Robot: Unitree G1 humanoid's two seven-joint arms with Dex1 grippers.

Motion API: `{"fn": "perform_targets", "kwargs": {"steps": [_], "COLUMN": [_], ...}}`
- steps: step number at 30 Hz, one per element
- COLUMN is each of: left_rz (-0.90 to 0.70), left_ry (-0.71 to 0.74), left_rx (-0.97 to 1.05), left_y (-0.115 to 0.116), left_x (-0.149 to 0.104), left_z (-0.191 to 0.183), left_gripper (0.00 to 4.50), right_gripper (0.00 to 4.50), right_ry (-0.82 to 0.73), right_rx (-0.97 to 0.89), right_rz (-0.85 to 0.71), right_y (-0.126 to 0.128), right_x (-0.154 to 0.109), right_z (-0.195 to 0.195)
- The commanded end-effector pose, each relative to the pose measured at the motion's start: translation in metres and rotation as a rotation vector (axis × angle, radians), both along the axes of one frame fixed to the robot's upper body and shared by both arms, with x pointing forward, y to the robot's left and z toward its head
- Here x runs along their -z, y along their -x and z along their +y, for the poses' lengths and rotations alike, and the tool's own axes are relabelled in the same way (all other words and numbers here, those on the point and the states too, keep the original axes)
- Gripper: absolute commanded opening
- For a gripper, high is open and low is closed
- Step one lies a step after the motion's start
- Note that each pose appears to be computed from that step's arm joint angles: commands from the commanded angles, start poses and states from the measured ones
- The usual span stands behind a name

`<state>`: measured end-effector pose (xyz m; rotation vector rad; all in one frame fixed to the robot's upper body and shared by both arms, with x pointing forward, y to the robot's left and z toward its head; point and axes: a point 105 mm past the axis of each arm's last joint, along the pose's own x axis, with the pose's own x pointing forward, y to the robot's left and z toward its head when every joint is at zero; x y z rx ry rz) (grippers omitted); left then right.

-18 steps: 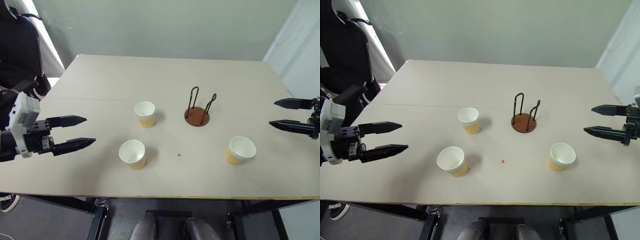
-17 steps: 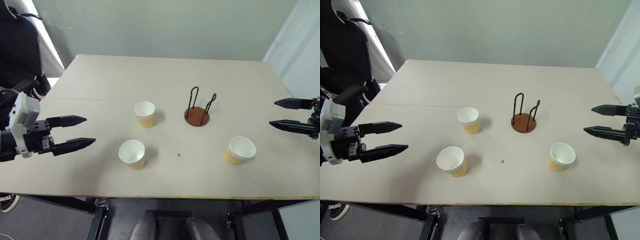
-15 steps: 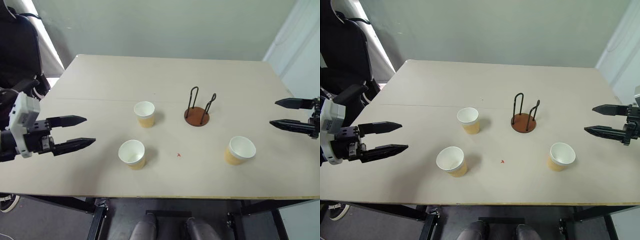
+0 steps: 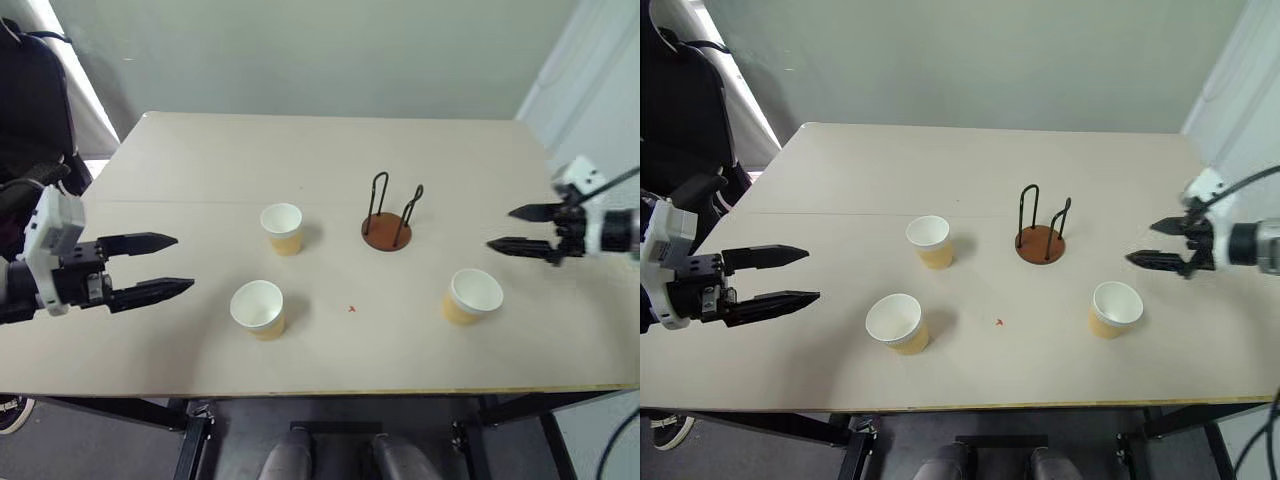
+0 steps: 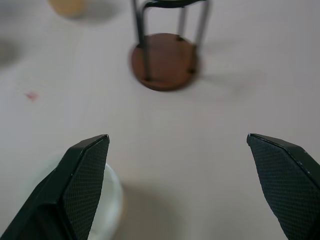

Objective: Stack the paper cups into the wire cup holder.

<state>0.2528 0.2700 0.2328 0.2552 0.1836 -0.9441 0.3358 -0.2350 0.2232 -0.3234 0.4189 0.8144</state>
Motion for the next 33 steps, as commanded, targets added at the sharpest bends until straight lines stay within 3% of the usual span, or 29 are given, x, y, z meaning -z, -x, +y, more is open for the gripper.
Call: {"fn": "perform_targets", "kwargs": {"steps": [1,8,14,24,29,33], "left_rz": [-0.037,-0.037,-0.044,-0.051,-0.053,-0.054], "left_ry": [-0.007,0.002,0.003,0.008,0.013,0.012], "left_rx": [0.012,0.012,0.013,0.008,0.004,-0.004], "left_y": [0.002,0.003,0.004,0.005,0.008,0.010], "left_x": [-0.005,-0.002,-0.004,-0.004,-0.002,-0.002], "left_z": [-0.004,-0.006,-0.008,-0.011,-0.013,-0.012], "left_gripper": [4.47,4.47,4.47,4.47,4.47,4.50], "right_gripper": [4.50,4.50,4.50,4.50,4.50,3.52], "right_ry": [-0.113,-0.141,-0.139,-0.247,-0.269,-0.266], "right_rx": [-0.003,-0.006,0.095,0.221,0.215,0.191], "right_rz": [-0.016,0.101,0.095,0.002,-0.019,-0.014], "right_y": [0.000,-0.007,-0.028,-0.069,-0.075,-0.073], "right_x": [-0.028,0.000,0.017,0.004,0.001,0.004], "right_z": [0.023,0.074,0.087,0.104,0.116,0.124]}}
